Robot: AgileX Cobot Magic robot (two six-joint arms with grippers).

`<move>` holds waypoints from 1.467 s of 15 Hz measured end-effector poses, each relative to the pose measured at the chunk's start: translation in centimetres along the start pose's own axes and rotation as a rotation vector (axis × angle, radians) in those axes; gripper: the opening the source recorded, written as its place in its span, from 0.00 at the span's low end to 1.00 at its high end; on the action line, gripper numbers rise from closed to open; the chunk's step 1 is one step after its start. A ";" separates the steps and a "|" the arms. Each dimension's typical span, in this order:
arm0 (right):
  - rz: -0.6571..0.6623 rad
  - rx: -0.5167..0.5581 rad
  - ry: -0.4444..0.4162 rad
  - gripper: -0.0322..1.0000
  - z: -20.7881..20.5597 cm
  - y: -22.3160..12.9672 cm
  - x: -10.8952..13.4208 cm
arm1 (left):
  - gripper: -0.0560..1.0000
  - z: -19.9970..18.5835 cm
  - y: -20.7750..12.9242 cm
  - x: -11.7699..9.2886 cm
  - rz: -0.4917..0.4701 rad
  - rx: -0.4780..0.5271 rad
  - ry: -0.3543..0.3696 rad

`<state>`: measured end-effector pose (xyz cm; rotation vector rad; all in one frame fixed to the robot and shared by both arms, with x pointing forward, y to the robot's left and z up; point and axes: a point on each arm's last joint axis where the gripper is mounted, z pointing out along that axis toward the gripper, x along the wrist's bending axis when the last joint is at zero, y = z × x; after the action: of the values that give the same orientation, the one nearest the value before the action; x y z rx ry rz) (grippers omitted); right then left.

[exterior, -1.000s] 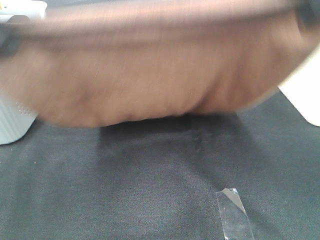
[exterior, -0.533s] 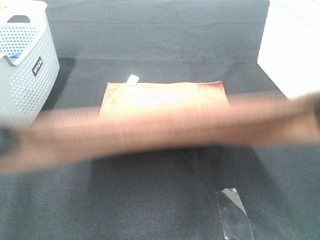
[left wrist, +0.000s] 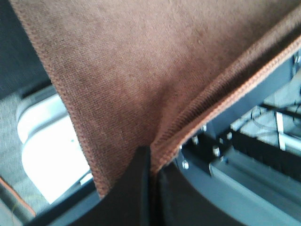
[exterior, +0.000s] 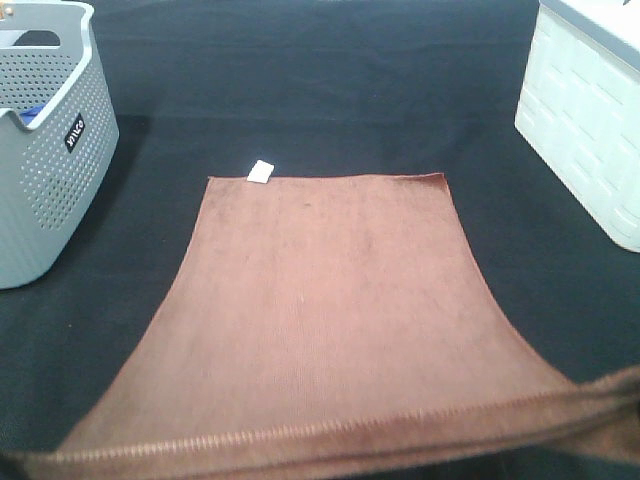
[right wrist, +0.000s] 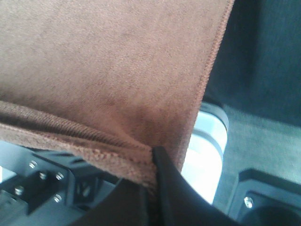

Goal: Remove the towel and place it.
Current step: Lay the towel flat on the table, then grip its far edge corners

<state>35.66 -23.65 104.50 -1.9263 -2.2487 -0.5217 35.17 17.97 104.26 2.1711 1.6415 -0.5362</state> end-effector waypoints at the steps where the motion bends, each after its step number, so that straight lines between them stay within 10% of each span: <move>1: 0.005 0.026 -0.006 0.04 0.5 -0.1 -0.2 | 0.05 0.2 -0.1 -0.1 -0.012 0.010 0.000; 14: -0.038 0.371 0.011 0.06 8.2 3.5 -1.7 | 0.05 8.5 3.3 1.3 -0.142 0.407 0.106; 19: -0.040 0.386 0.054 0.24 8.5 3.6 -1.4 | 0.08 10.4 4.5 -0.2 -0.073 0.407 0.123; 22: -0.040 0.356 0.048 0.55 8.6 3.8 -1.5 | 0.38 11.3 3.9 -1.2 -0.035 0.428 0.136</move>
<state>40.69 -21.59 96.63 -1.6763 -2.1757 -0.1536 37.75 10.35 95.37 2.5317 1.7665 -0.8318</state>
